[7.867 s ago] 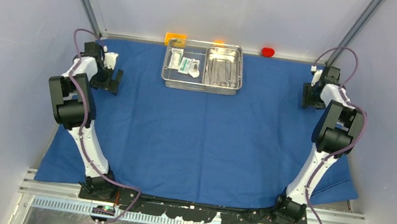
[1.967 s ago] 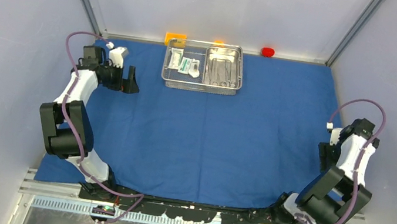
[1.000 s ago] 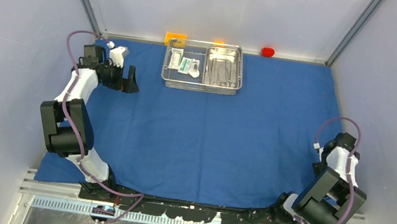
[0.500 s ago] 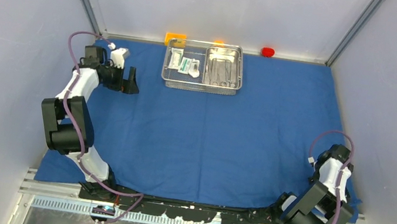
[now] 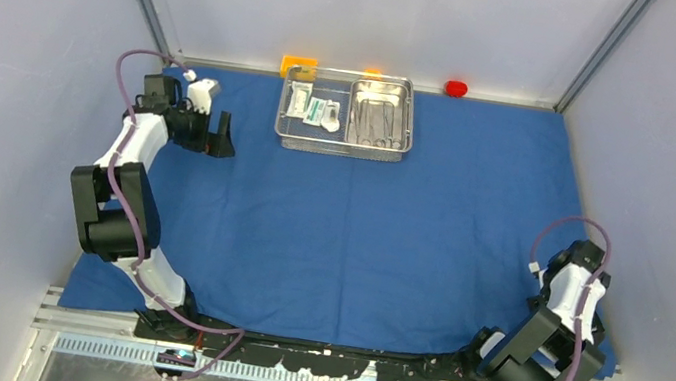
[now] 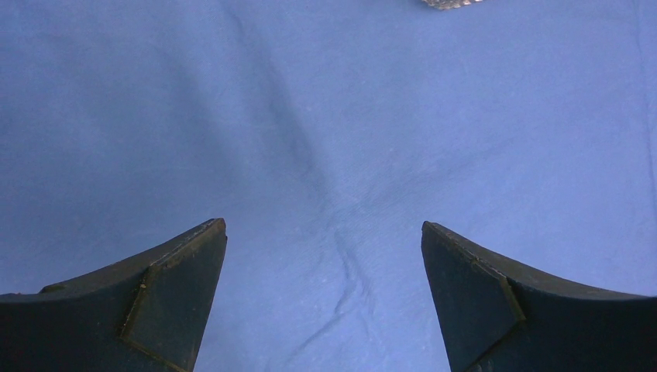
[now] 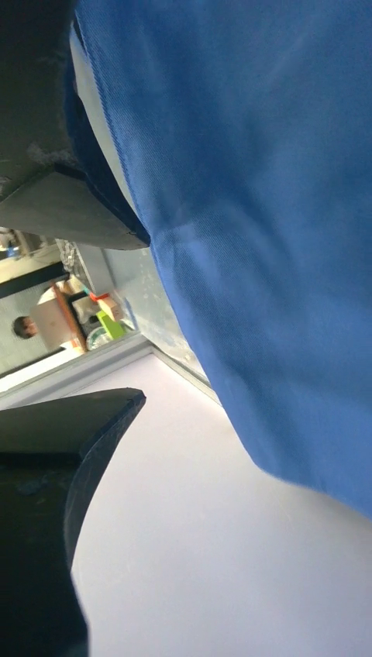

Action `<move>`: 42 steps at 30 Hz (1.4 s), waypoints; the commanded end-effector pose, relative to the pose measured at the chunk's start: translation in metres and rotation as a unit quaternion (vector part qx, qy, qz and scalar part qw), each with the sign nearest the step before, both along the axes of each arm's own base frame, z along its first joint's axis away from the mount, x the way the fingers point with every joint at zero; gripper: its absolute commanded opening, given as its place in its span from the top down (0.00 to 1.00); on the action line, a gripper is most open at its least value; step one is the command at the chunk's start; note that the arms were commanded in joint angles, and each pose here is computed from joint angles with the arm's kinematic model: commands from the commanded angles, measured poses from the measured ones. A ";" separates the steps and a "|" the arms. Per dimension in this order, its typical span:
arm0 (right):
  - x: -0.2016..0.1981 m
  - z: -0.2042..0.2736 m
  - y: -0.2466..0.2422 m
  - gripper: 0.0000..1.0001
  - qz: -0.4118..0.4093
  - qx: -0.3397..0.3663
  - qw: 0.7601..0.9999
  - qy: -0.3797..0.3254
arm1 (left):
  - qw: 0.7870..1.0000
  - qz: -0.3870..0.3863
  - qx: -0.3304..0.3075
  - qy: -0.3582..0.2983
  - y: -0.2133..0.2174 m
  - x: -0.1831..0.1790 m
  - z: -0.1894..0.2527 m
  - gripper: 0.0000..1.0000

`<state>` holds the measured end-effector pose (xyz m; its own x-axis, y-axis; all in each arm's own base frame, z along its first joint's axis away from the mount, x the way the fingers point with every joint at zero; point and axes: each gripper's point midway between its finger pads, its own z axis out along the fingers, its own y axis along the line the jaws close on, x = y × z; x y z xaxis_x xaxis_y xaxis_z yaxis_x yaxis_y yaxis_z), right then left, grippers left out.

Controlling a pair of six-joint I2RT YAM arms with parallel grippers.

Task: Open and lay out the surgical kit
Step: Smooth out the surgical kit at the center of the board, then move the container from the surgical kit.

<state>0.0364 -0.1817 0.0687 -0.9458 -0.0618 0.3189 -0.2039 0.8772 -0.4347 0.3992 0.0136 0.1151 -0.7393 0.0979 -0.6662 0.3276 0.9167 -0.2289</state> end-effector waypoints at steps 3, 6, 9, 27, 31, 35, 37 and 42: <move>0.068 0.029 -0.001 0.30 -0.036 0.058 0.986 -0.150 | 0.998 0.030 0.051 -0.013 0.021 0.011 0.011 0.00; 0.103 0.038 0.011 0.29 -0.038 0.110 0.970 -0.212 | 0.995 0.064 0.071 -0.018 0.038 0.010 0.014 0.00; 0.137 0.045 0.018 0.29 -0.022 0.116 0.961 -0.252 | 0.991 0.103 0.076 -0.029 0.058 0.008 0.022 0.00; 0.317 0.077 0.149 0.21 0.121 0.245 0.857 -0.438 | 0.988 0.128 -0.044 -0.075 0.065 -0.010 0.052 0.00; 0.340 0.099 0.181 0.18 0.142 0.286 0.820 -0.476 | 0.989 0.093 -0.053 -0.099 0.045 -0.004 0.065 0.00; 0.362 0.119 0.213 0.17 0.155 0.327 0.784 -0.504 | 0.992 0.040 -0.033 -0.115 0.006 0.007 0.079 0.00; 0.370 0.124 0.233 0.16 0.163 0.345 0.772 -0.508 | 0.992 0.015 -0.027 -0.119 -0.015 0.015 0.082 0.00; 0.380 0.123 0.264 0.17 0.183 0.363 0.767 -0.497 | 0.990 -0.024 -0.036 -0.135 -0.065 0.049 0.093 0.01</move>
<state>0.3959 0.0526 0.1703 -0.6435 -0.2194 -0.7333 -0.3339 0.9425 0.0111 0.4110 -0.0308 0.1770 -0.6206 0.0629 -0.7816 0.3855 0.8925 -0.2342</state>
